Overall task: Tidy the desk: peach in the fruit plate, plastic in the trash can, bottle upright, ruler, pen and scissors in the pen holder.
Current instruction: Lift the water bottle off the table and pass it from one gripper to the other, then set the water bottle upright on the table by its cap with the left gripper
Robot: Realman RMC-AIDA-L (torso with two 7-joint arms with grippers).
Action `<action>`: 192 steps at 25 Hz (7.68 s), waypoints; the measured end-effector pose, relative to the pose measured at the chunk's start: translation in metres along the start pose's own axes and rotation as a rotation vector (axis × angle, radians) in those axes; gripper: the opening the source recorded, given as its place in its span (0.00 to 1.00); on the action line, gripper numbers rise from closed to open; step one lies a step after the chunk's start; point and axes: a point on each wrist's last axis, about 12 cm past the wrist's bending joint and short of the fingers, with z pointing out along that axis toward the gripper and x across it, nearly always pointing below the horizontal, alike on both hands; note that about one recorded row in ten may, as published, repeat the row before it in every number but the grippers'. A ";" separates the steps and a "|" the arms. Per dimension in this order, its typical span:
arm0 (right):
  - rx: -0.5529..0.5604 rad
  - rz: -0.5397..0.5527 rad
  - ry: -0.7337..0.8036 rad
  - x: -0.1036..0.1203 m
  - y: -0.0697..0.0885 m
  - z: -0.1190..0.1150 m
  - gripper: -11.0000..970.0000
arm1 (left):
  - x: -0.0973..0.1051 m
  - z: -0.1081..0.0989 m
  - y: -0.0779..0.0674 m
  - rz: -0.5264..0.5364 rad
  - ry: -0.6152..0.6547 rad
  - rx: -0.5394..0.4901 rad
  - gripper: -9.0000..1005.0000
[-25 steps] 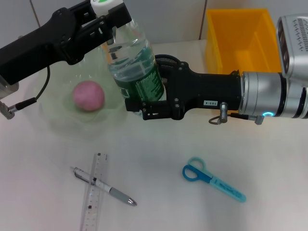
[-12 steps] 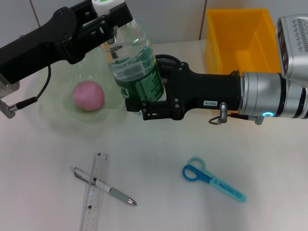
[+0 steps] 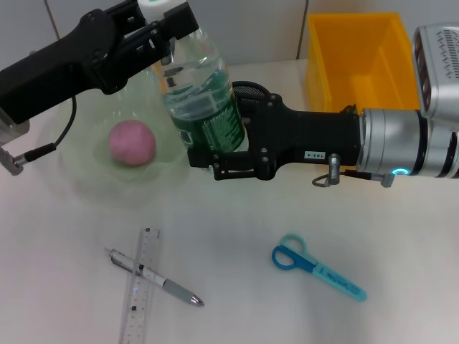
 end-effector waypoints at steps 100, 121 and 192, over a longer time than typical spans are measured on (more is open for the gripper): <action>0.208 0.097 -0.076 0.022 0.024 -0.109 0.84 | 0.000 -0.007 -0.001 0.006 -0.006 -0.019 0.45; 0.109 0.327 0.185 -0.003 0.019 -0.173 0.84 | 0.006 -0.014 -0.002 0.006 0.060 -0.026 0.46; 0.147 0.357 0.256 -0.010 0.006 -0.173 0.84 | 0.083 -0.108 -0.023 0.272 0.136 -0.527 0.46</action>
